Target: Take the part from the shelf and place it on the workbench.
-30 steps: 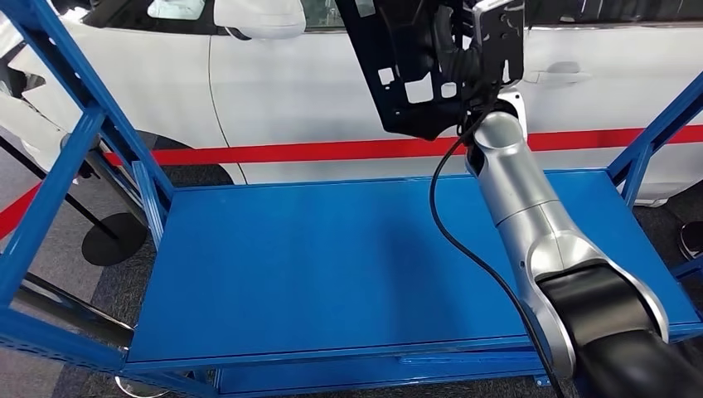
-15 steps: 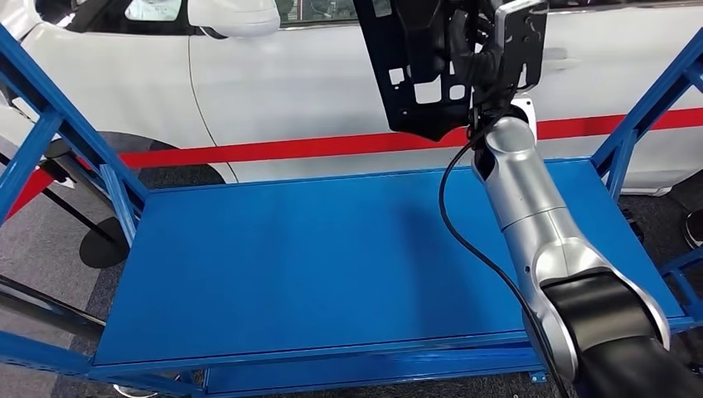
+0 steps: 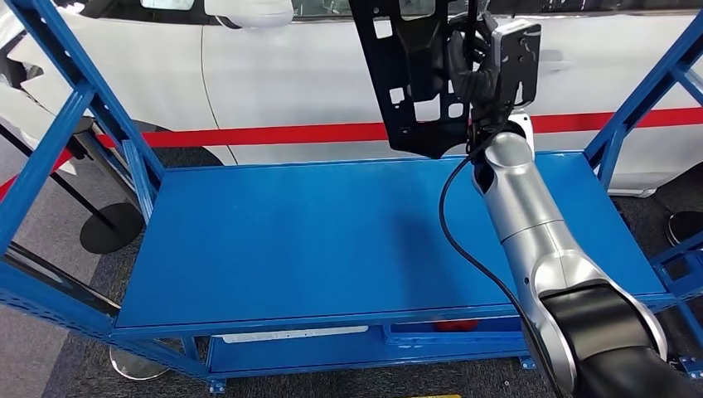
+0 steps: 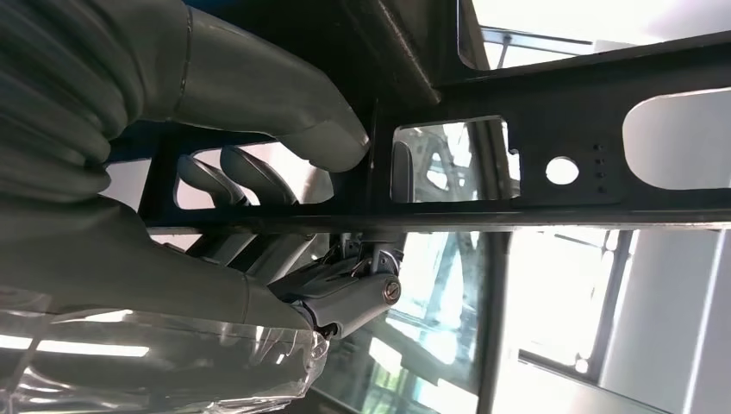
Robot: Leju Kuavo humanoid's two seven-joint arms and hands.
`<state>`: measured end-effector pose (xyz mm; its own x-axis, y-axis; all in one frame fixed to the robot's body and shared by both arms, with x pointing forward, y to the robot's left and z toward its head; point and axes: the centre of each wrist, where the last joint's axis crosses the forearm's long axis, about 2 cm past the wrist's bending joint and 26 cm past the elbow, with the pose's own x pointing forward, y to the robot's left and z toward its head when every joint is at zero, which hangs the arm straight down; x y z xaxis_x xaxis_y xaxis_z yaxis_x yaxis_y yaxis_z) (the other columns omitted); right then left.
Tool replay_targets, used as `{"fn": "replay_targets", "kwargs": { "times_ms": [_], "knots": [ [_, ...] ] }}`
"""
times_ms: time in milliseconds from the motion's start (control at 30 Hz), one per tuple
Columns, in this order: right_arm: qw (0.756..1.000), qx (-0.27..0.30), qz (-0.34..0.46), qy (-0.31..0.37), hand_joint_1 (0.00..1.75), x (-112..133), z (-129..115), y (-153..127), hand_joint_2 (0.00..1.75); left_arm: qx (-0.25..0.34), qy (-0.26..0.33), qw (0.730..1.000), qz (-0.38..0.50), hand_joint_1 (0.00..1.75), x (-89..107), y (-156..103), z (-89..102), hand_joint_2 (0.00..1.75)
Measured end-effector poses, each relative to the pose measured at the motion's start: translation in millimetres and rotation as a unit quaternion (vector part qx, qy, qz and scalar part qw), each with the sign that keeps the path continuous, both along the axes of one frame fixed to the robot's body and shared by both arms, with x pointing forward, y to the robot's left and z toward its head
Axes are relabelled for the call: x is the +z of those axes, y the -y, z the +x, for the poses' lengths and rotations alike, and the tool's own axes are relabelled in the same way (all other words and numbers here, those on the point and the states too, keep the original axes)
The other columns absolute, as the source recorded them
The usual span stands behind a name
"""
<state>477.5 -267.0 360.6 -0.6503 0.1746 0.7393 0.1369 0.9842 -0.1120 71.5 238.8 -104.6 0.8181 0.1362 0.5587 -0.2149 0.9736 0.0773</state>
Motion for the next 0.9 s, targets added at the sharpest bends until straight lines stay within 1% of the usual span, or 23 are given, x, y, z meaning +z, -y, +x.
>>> {"fn": "replay_targets", "kwargs": {
  "times_ms": [367,567,900],
  "knots": [
    [1.000,0.006,0.012,-0.002,1.75,-7,-1,-1,1.75,0.002,-0.007,1.000,0.002,0.00,-1.5,-3,-7.3,1.75],
    [1.000,0.009,0.014,-0.007,1.75,-19,-5,-3,1.75,0.002,-0.007,1.000,0.003,0.00,-1.6,-4,-7.7,1.75],
    [1.000,0.008,0.014,0.002,1.75,-14,-7,-2,1.75,0.001,-0.007,1.000,0.004,0.00,-1.0,-3,-4.5,1.75]
  ]
}}
